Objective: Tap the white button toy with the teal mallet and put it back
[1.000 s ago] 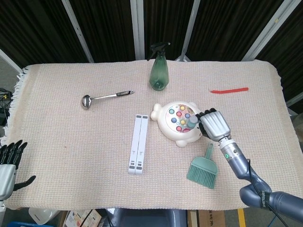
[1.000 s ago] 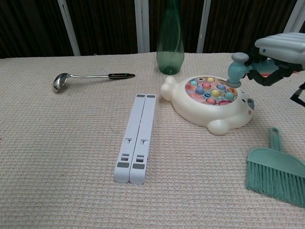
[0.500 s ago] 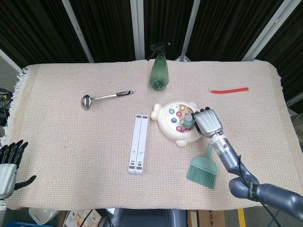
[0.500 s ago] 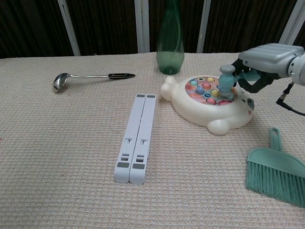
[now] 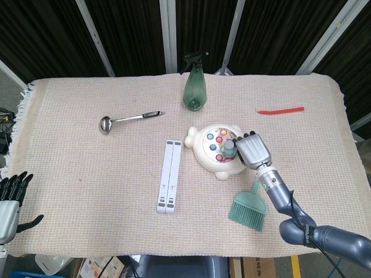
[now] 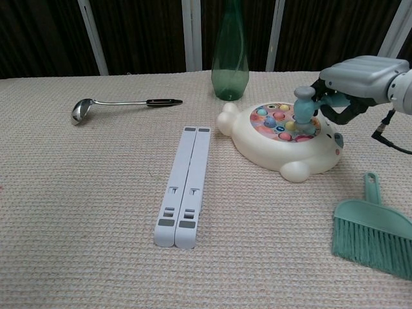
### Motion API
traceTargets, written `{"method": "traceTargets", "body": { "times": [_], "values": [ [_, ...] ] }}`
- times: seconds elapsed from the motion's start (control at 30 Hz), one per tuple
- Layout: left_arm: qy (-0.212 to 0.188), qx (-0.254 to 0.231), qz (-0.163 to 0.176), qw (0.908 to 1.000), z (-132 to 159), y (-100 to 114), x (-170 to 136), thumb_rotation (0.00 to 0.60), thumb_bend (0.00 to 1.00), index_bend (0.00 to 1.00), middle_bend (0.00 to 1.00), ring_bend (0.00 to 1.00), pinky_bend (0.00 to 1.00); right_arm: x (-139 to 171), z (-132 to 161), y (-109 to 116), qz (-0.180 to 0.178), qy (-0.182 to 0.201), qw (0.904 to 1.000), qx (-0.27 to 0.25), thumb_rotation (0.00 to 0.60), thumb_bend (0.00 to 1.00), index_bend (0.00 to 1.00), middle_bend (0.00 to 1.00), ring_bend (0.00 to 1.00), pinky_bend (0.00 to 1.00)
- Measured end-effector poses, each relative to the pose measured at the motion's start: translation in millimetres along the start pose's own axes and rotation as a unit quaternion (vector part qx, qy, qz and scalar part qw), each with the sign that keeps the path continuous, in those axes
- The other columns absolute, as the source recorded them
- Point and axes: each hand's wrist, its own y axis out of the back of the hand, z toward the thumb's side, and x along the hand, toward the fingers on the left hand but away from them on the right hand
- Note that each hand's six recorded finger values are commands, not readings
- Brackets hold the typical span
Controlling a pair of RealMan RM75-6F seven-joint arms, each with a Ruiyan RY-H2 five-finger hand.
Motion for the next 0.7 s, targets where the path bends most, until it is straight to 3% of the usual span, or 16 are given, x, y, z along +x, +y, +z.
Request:
{"method": "traceTargets", "body": {
  "times": [0.2,0.7],
  "values": [
    [0.000,-0.001,-0.002,1.0000,0,-1,0,0.600,0.09,0.00,0.00,0.00,0.00,-4,6,10,-0.009,0.003,1.0000,-0.001,0.600,0.84,0.92,0.80,0.62,0.35],
    [0.003,0.000,-0.007,1.0000,-3,-4,1,0.600,0.09,0.00,0.00,0.00,0.00,-18,6,-12,0.018,-0.014,0.9996,0.019,0.600,0.84,0.92,0.81,0.62,0.35]
  ]
}}
